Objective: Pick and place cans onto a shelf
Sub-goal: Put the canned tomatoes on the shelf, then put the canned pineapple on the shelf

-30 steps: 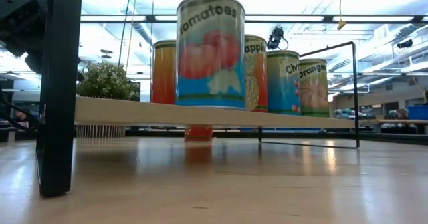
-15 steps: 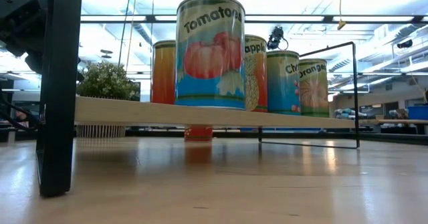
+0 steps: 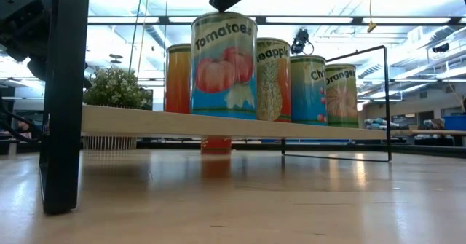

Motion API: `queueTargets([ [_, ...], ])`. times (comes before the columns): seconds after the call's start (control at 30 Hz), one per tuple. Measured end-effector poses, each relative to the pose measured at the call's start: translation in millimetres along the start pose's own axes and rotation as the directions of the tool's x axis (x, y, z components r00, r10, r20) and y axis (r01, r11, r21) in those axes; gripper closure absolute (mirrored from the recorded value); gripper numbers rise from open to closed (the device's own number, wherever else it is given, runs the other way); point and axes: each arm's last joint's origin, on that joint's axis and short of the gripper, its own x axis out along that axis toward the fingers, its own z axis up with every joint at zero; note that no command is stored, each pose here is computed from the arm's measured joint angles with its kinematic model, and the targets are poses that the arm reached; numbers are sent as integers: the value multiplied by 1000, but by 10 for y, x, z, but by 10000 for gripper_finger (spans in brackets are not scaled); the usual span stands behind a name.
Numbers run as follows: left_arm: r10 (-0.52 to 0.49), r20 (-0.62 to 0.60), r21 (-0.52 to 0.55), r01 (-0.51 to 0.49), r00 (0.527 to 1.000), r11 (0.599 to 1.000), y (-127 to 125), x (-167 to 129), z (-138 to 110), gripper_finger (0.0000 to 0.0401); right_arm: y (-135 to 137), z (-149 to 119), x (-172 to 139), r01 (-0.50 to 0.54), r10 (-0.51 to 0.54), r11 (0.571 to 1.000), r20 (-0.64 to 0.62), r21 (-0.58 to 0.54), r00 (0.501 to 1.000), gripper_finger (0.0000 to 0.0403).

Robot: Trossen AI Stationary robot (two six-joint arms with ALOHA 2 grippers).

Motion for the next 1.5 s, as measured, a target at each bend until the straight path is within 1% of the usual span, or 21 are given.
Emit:
queueTargets([
  [0.17, 0, 0, 1, 0, 1000, 1000, 0, 0, 0, 1, -25, 37, 10, 16, -17, 999, 29, 33, 999, 53],
  [0.3, 0, 0, 0, 0, 1000, 1000, 0, 0, 0, 1, -98, 134, -80, 33, -39, 996, 72, 77, 997, 53],
  [0.47, 0, 0, 1, 0, 1000, 1000, 0, 0, 0, 1, -272, 233, -148, 31, -50, 981, 99, 192, 994, 53],
  [0.53, 2, 2, 1, -2, 1000, 1000, 0, 0, 1, 1, -349, 232, -110, 38, -60, 973, 90, 230, 994, 53],
  [0.6, 6, 9, 1, -6, 1000, 1000, 2, 0, 3, 1, -442, 217, -30, 26, -49, 955, 70, 294, 996, 53],
  [0.67, 12, 16, 1, -12, 1000, 1000, 4, 0, 5, 1, -576, 195, 80, -32, 13, 927, 53, 374, 999, 53],
  [0.73, 19, 26, 3, -19, 999, 1000, 6, 0, 7, 1, -738, 162, 197, -67, 58, 906, 34, 418, 998, 53],
  [0.8, 37, 50, 10, -37, 998, 999, 11, -1, 15, 1, -903, 132, 301, -57, 54, 903, 20, 427, 998, 53],
  [0.9, 72, 97, 9, -73, 993, 997, 21, -2, 28, 1, -1139, 115, 425, -31, 19, 911, 32, 412, 999, 53],
  [0.97, 103, 139, 22, -107, 985, 994, 30, -5, 40, 1, -1319, 92, 514, -42, 23, 907, 49, 420, 999, 53],
  [1.1, 189, 254, 81, -215, 949, 973, 55, -15, 74, 1, -1747, -58, 731, -120, 103, 865, 61, 488, 993, 54],
  [1.17, 222, 298, 109, -264, 929, 958, 64, -21, 87, 1, -1946, -153, 825, -139, 127, 841, 58, 522, 990, 54],
  [1.27, 245, 330, 133, -302, 912, 944, 71, -26, 96, 1, -2179, -281, 925, -154, 149, 817, 55, 556, 987, 54],
  [1.4, 265, 378, 127, -333, 887, 934, 46, -56, 165, 1, -2395, -443, 1059, -173, 185, 795, 39, 581, 982, 54],
  [1.43, 270, 397, 110, -337, 877, 935, 26, -73, 206, 1, -2430, -484, 1111, -168, 188, 792, 27, 587, 982, 54],
  [1.5, 300, 451, 49, -359, 840, 932, -14, -107, 288, 1, -2501, -572, 1182, -158, 196, 790, -1, 593, 981, 54],
])
